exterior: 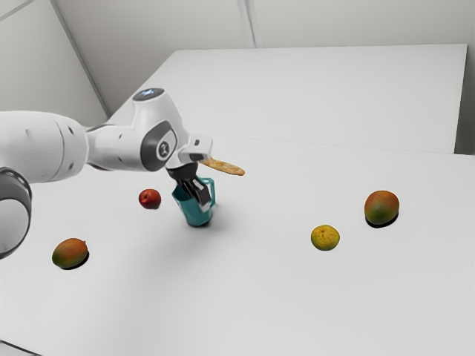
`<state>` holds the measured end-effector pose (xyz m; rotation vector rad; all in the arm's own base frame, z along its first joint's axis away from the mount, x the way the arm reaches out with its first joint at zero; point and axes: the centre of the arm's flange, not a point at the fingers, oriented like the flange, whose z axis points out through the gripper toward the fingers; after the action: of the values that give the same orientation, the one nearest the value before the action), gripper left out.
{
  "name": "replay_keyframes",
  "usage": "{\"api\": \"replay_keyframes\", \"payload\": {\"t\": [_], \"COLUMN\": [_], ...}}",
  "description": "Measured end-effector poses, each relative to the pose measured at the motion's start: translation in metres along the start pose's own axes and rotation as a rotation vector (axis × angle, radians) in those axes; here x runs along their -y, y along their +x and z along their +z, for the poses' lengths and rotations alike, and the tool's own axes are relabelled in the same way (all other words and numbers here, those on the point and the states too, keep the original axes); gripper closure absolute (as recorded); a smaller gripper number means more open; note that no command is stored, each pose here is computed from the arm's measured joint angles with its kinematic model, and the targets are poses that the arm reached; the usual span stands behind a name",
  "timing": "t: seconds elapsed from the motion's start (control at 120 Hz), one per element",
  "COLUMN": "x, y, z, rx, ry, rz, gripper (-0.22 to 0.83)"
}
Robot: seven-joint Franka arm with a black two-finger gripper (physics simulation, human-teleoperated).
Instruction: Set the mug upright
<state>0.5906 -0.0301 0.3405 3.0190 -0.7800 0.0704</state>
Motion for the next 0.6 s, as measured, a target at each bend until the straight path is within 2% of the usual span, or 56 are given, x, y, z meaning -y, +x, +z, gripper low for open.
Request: {"api": "replay_keyframes", "payload": {"t": [0.225, 0.35, 0.508, 0.6], "x": [-0.017, -0.008, 0.030, 0.039], "y": [0.010, 0.034, 0.065, 0.064], "z": [-0.059, -0.109, -0.160, -0.168], "rx": [-0.099, -0.142, -0.091, -0.019], "ry": [0.005, 0.010, 0.011, -0.020], "rz": [0.015, 0.004, -0.060, -0.109], "gripper": [0.21, 0.12, 0.06, 0.04]}}
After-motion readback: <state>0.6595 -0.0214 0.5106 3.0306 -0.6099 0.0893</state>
